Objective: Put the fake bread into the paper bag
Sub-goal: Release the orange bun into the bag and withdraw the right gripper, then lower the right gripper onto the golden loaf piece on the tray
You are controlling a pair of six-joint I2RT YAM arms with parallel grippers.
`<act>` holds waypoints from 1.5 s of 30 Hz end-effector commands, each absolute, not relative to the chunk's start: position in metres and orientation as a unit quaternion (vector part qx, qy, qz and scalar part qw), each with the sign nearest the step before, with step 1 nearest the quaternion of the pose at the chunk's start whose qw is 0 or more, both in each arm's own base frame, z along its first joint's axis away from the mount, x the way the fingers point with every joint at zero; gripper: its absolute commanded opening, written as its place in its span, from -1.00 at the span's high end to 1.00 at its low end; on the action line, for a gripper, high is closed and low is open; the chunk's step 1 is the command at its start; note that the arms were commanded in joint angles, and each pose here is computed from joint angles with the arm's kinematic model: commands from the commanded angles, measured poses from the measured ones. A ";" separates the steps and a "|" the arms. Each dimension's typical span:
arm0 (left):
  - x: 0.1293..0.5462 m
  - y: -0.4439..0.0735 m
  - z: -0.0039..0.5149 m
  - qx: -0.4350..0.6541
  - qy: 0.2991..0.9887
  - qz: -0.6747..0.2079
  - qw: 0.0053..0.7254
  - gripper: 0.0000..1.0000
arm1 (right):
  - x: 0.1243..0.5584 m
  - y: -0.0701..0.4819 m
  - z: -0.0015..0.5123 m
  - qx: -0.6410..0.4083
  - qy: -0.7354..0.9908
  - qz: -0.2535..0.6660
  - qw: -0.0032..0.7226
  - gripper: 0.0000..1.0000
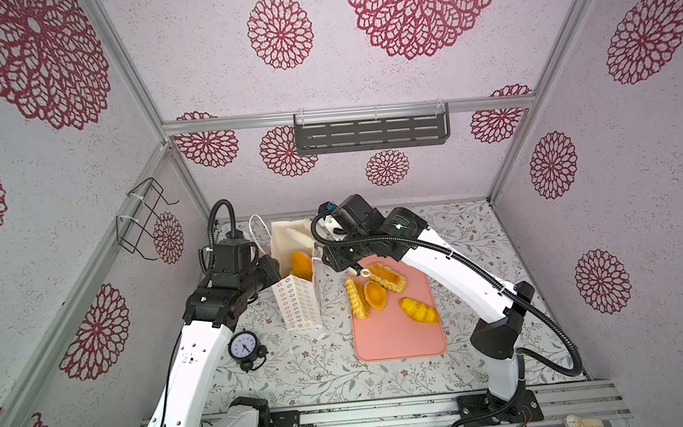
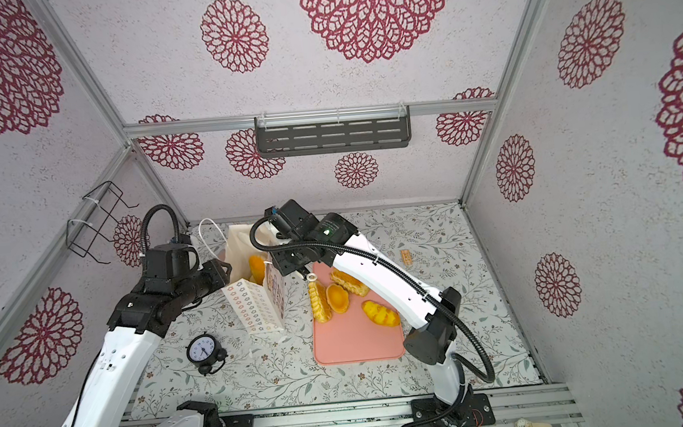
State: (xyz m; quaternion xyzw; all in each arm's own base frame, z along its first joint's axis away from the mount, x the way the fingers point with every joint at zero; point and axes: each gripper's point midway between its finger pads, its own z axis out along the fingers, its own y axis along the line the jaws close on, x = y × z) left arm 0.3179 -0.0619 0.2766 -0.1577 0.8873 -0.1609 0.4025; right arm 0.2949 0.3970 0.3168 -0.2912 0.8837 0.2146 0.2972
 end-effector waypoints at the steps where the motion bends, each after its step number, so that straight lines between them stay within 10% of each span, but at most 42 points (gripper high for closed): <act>1: 0.319 -0.064 0.271 -0.157 0.889 -0.161 0.399 0.29 | 0.290 0.388 0.371 -0.282 0.855 0.246 0.360 0.05; 16: 0.324 -0.068 0.273 -0.151 0.888 -0.168 0.400 0.81 | 0.289 0.286 0.430 -0.185 0.842 0.204 0.464 0.11; 25: 0.324 -0.069 0.273 -0.149 0.889 -0.170 0.399 0.86 | 0.273 0.181 0.313 -0.083 0.914 0.173 0.357 0.13; 45: 0.326 -0.072 0.267 -0.148 0.890 -0.176 0.394 0.72 | 0.261 0.168 0.172 -0.094 0.968 0.119 0.198 0.08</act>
